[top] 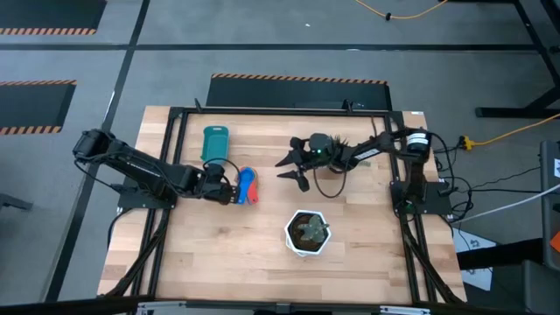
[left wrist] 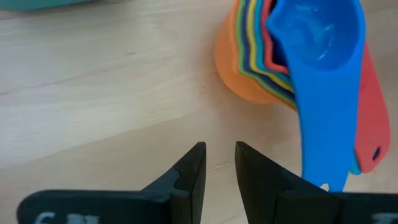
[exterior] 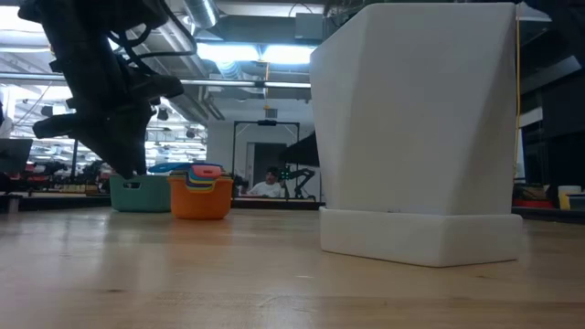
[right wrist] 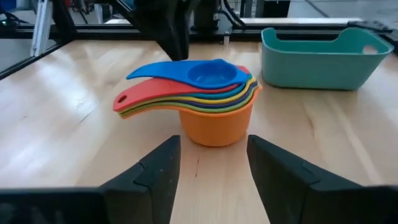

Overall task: Nest measuring cups in basket
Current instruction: Stack the blue measuring cup into the red measuring cup

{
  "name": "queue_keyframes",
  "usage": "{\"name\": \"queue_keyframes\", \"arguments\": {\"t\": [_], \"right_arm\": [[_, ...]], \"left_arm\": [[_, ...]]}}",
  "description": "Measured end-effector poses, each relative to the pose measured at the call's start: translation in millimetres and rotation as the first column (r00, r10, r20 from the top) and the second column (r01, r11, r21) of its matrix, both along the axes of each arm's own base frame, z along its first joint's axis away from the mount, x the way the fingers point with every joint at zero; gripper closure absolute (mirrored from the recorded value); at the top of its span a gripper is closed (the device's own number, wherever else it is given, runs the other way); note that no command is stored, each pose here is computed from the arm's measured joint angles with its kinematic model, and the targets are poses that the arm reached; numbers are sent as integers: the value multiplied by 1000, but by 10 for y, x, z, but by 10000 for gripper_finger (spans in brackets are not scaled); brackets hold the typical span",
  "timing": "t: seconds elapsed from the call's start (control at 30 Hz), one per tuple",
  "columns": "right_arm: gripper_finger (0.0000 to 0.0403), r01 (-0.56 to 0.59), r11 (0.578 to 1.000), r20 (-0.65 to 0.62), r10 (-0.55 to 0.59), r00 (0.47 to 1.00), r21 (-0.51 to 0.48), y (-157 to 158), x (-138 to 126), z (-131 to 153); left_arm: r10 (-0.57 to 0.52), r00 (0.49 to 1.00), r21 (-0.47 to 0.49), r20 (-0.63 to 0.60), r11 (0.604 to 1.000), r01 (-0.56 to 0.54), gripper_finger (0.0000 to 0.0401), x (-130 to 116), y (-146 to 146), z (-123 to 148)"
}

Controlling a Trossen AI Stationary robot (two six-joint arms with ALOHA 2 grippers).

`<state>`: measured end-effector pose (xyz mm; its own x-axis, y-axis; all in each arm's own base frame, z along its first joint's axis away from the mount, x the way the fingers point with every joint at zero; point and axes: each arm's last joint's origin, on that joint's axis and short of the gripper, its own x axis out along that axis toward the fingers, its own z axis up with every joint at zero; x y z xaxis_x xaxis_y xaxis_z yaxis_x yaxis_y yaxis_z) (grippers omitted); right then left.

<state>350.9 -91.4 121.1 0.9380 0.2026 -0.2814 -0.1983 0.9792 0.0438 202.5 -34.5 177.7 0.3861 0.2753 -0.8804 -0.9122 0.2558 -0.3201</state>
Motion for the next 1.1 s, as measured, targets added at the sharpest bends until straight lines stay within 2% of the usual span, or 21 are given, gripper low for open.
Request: {"name": "queue_keyframes", "arguments": {"t": [0.27, 0.5, 0.8, 1.1], "right_arm": [[212, -80, 995, -9, 81, 997, 62, 126, 384, -170], [212, -126, 990, -26, 128, 991, 68, 268, 591, -265], [212, -159, 986, -6, 159, 987, 56, 419, 689, -206], [212, -169, 984, -11, 170, 985, 60, 469, 692, -211]], "left_arm": [[-9, 1000, -10, 23, 1000, 9, 322, 136, -34, -109], [-9, 992, -35, 127, 999, 13, 322, 240, -58, -81], [-7, 979, -52, 203, 998, 18, 323, 303, -73, -44], [-7, 984, -41, 178, 999, 14, 323, 273, -65, -46]]}}
